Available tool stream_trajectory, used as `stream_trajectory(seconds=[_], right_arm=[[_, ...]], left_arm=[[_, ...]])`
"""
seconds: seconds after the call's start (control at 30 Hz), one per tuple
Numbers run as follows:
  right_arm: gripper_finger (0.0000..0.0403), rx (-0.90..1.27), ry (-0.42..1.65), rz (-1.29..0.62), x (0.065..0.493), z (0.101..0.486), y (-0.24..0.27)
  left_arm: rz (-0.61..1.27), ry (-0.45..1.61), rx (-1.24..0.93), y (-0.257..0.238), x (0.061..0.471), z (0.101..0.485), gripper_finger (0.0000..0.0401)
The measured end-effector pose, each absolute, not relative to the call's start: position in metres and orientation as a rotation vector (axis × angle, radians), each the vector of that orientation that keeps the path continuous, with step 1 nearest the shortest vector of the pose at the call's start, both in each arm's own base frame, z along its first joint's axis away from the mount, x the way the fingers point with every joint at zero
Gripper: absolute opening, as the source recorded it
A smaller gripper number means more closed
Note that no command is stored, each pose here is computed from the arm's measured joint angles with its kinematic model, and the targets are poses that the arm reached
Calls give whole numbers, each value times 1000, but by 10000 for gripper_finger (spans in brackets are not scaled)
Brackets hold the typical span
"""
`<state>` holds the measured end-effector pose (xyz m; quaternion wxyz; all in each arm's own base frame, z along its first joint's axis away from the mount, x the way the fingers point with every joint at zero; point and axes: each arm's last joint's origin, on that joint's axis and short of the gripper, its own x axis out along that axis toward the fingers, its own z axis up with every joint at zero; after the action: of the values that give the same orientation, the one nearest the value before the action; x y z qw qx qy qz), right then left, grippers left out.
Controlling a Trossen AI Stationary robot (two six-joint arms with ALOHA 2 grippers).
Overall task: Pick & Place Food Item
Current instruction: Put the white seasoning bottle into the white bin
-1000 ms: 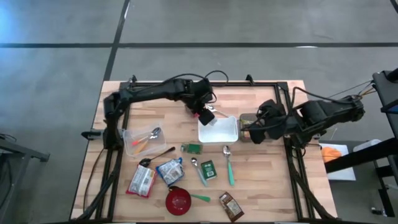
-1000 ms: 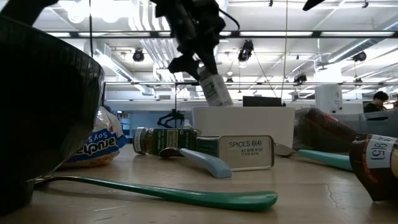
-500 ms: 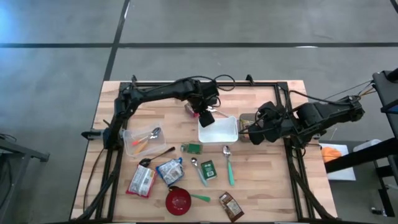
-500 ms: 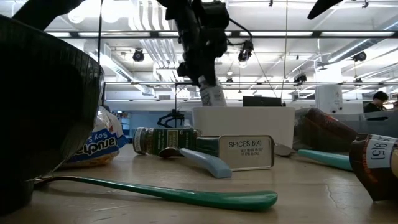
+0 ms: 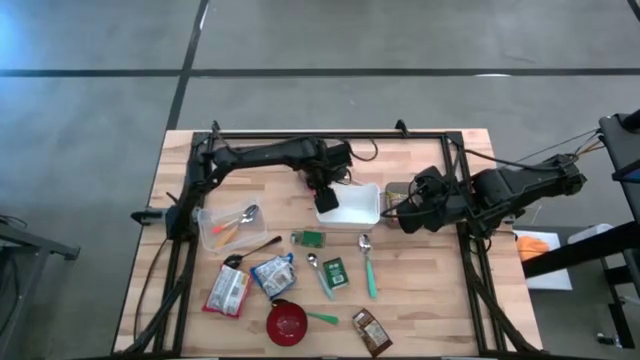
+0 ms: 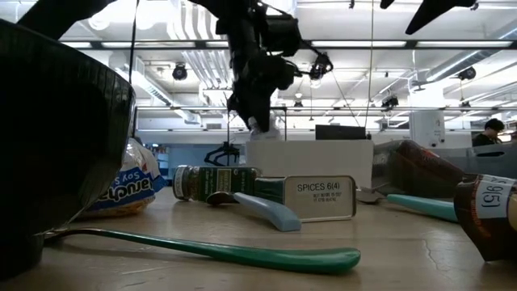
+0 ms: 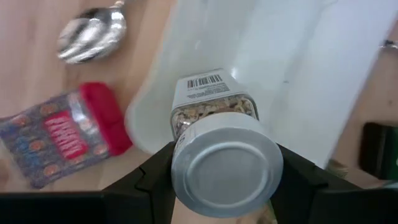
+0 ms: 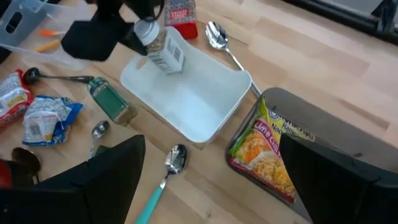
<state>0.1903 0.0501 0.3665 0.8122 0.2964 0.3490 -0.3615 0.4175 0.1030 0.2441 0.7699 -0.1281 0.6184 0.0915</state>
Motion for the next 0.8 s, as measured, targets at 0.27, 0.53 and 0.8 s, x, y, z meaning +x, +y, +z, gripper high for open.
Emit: stream_trajectory(seconds=[0.27,0.53,0.8], right_arm=[[367,650,749,-769,190,365,52],[367,661,744,-771,191,364,52],[367,667,737,-753,191,365,55]], left_arm=[[182,1358,-246,96,417,246,190],[210,1387,-242,92,416,244,190],[182,1416,-224,85,415,244,190]])
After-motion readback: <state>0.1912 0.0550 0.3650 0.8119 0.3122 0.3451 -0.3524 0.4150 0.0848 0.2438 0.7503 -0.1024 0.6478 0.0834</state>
